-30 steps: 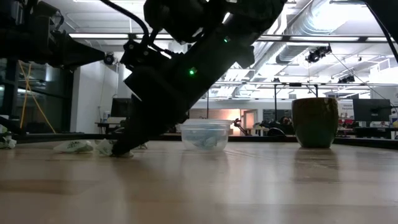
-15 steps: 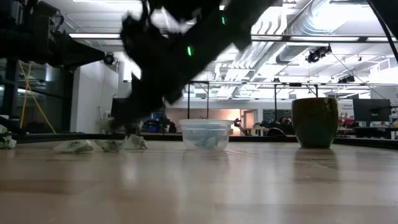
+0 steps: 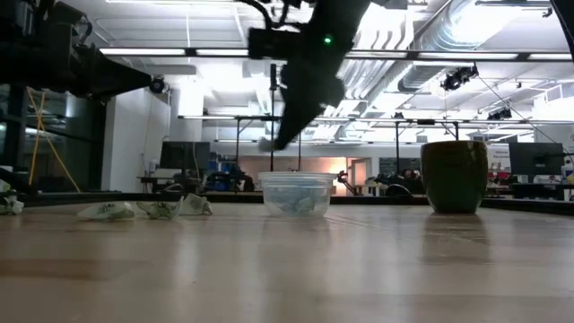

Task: Pick and place items into bin
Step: Put the green stevia packet into the top transparent bin, then put the green stevia packet into the bottom transparent bin

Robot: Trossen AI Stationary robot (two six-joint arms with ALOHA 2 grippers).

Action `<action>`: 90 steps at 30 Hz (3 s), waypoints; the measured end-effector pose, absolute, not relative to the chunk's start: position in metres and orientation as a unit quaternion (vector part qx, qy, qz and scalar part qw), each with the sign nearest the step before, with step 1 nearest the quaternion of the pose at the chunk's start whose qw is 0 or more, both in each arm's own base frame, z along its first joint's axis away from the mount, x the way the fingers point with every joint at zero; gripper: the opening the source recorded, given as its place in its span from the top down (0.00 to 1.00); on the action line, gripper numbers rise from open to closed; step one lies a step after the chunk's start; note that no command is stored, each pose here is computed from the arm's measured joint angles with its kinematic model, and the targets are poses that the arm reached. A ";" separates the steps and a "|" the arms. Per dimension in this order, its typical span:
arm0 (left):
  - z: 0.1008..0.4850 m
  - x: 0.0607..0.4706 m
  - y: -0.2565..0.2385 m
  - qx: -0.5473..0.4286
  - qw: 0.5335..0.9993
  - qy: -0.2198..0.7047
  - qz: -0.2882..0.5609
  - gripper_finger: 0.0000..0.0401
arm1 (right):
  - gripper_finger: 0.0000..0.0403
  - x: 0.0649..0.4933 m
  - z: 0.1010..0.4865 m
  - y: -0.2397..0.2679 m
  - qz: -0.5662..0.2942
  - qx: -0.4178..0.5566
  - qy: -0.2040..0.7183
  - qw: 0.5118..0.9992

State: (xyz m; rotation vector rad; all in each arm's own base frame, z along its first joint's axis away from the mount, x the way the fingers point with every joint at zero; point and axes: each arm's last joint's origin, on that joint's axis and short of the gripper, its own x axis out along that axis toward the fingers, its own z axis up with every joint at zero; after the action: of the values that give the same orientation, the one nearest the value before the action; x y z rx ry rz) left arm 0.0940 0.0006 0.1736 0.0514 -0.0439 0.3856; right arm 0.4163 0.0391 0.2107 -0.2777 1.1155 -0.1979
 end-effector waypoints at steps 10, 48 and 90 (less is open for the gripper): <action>0.174 0.094 0.001 0.025 0.981 -0.022 0.192 0.76 | 0.75 0.409 0.200 0.005 -0.090 -0.066 0.574 0.811; 0.174 0.094 0.001 0.052 0.980 -0.017 0.193 0.76 | 0.98 0.182 0.201 -0.022 -0.072 0.002 0.078 0.994; 0.192 0.129 -0.013 -0.058 0.980 0.181 0.053 0.31 | 0.98 0.110 0.160 -0.021 -0.198 0.031 0.038 0.979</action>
State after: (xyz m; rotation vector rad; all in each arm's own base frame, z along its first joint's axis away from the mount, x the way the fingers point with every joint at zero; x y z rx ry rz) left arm 0.1287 -0.0131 0.1917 -0.1172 0.3651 0.1058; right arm 0.1099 -0.0206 0.1600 0.0623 0.0773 -0.3995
